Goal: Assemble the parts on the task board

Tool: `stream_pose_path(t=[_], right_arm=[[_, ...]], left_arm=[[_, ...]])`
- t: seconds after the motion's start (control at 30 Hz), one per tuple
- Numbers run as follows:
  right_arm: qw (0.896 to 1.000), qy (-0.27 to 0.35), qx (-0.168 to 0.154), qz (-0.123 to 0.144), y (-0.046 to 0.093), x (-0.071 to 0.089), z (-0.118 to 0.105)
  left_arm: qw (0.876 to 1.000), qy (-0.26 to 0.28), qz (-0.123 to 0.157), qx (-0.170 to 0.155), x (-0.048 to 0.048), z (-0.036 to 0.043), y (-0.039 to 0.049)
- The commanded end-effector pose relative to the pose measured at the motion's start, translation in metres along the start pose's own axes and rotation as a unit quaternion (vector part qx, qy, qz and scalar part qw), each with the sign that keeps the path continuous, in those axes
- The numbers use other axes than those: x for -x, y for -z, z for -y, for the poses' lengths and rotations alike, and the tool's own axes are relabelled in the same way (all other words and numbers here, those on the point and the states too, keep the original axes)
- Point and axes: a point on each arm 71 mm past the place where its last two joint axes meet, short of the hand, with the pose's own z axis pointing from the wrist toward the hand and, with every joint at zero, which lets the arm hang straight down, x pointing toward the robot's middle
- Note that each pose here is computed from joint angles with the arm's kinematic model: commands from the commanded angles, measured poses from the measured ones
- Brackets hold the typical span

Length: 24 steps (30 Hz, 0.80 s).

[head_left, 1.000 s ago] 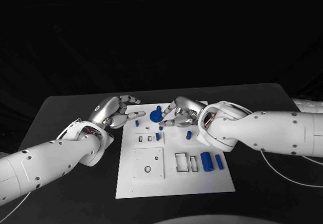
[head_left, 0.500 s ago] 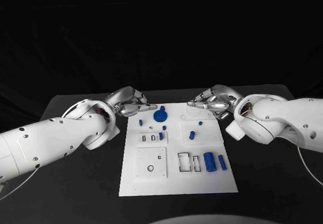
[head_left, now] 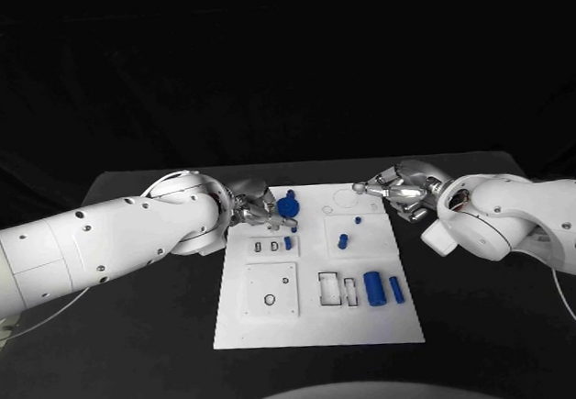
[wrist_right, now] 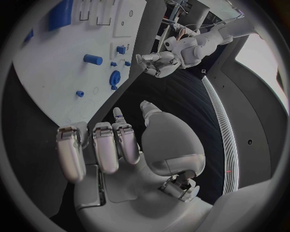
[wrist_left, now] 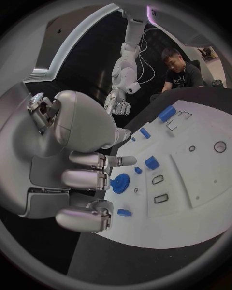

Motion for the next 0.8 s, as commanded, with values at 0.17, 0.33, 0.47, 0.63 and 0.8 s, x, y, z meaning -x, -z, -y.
stream_pose_path(t=[0.17, 0.33, 0.47, 0.63, 0.8], right_arm=[[1.000, -0.002, -0.014, -0.015, 0.001, -0.002, 0.007], [1.000, 0.003, -0.018, -0.016, 0.001, -0.002, 0.008], [1.000, 0.006, -0.020, -0.017, 0.001, -0.002, 0.009], [0.999, 0.009, -0.025, -0.019, 0.000, -0.003, 0.011], [0.999, 0.010, -0.028, -0.021, 0.000, -0.004, 0.012]], left_arm=[[0.994, -0.032, -0.081, 0.066, -0.0108, -0.0031, -0.0052], [0.993, -0.031, -0.086, 0.076, -0.0117, -0.0022, -0.0086], [0.993, -0.025, -0.082, 0.082, -0.0114, -0.0014, -0.0111], [0.993, -0.007, -0.078, 0.094, -0.0121, -0.0009, -0.0152], [0.992, 0.003, -0.077, 0.104, -0.0155, 0.0011, -0.0187]])
